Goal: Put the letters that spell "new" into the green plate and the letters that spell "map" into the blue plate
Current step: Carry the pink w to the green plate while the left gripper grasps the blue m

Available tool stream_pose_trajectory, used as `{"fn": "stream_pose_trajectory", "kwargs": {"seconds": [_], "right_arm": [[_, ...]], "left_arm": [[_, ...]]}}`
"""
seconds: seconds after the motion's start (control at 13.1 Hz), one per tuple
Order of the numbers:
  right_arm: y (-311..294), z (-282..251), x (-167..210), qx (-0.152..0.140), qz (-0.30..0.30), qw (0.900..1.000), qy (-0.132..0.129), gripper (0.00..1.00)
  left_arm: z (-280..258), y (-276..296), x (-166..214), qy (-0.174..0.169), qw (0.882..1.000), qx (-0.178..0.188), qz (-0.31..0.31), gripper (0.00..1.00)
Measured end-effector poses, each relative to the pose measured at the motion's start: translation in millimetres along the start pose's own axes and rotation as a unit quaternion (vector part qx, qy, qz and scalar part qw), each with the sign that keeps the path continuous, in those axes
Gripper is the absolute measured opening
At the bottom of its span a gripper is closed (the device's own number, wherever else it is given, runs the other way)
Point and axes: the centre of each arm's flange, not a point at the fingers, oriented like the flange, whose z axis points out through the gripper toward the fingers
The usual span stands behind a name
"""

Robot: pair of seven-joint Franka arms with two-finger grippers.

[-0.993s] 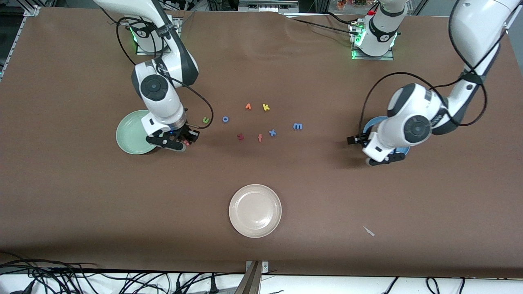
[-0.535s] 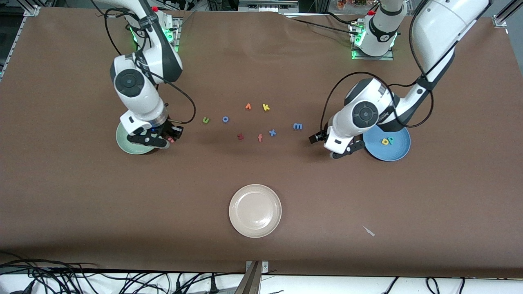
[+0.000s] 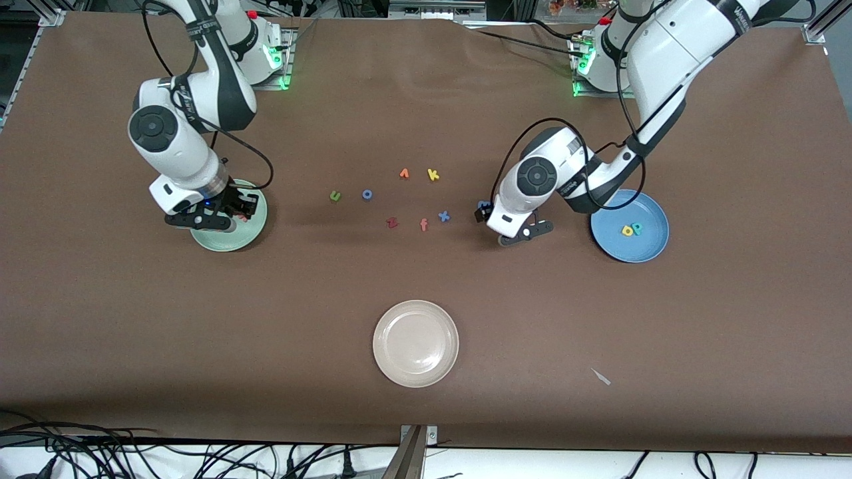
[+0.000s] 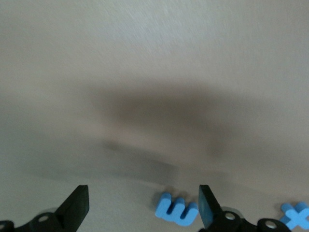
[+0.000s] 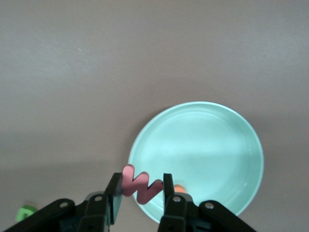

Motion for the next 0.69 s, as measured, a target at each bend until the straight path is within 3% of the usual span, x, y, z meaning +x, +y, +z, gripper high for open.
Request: {"fn": "stream_pose_trajectory", "kwargs": {"seconds": [0.69], "right_arm": [[58,25,-9,-0.008,-0.033,0.999,-0.025,0.38]], "left_arm": [[17,14,-17,-0.009,1.000,-0.004,0.017,0.84]]}}
